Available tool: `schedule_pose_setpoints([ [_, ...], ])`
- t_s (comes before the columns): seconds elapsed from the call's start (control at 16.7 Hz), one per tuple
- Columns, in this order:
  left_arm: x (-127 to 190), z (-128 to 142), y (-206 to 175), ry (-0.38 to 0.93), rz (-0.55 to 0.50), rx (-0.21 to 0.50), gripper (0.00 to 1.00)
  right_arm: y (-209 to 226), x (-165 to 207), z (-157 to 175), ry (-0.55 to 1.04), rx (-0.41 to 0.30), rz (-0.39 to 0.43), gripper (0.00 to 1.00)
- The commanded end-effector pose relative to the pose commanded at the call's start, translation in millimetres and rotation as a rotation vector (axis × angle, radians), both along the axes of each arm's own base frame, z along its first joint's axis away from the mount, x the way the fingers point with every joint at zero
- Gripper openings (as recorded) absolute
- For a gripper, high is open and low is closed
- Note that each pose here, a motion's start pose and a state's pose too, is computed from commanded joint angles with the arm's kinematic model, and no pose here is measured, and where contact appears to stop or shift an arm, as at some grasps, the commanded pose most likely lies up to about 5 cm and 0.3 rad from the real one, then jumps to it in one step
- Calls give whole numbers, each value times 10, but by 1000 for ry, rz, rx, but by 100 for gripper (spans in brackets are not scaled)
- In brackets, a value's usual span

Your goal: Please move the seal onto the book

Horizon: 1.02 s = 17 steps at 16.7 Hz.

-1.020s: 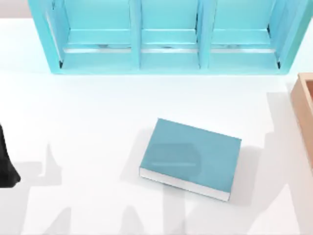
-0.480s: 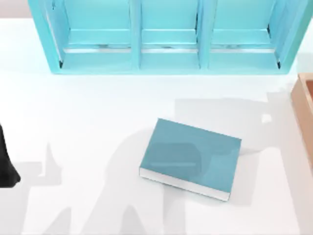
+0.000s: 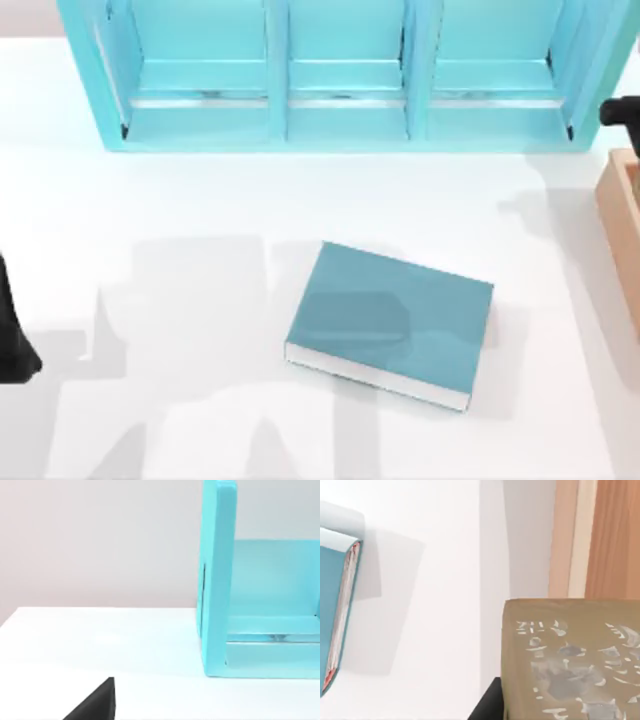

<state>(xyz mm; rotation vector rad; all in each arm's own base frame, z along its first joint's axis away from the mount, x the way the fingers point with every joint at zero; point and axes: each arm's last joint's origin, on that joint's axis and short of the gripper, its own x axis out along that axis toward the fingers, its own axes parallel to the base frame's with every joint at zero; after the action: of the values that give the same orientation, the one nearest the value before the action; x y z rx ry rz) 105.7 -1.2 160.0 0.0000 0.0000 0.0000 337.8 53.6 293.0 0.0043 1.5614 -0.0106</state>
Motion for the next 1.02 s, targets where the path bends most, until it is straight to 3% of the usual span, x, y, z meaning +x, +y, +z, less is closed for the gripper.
schedule_pose_setpoints([
  [0.36, 0, 0, 0, 0, 0, 0, 100, 130, 53, -76, 7, 1, -5, 0],
  [0.66, 0, 0, 0, 0, 0, 0, 100, 997, 105, -409, 11, -2, -1, 0],
  [1.02, 0, 0, 0, 0, 0, 0, 100, 2045, -187, -843, 4, 1, -6, 0],
])
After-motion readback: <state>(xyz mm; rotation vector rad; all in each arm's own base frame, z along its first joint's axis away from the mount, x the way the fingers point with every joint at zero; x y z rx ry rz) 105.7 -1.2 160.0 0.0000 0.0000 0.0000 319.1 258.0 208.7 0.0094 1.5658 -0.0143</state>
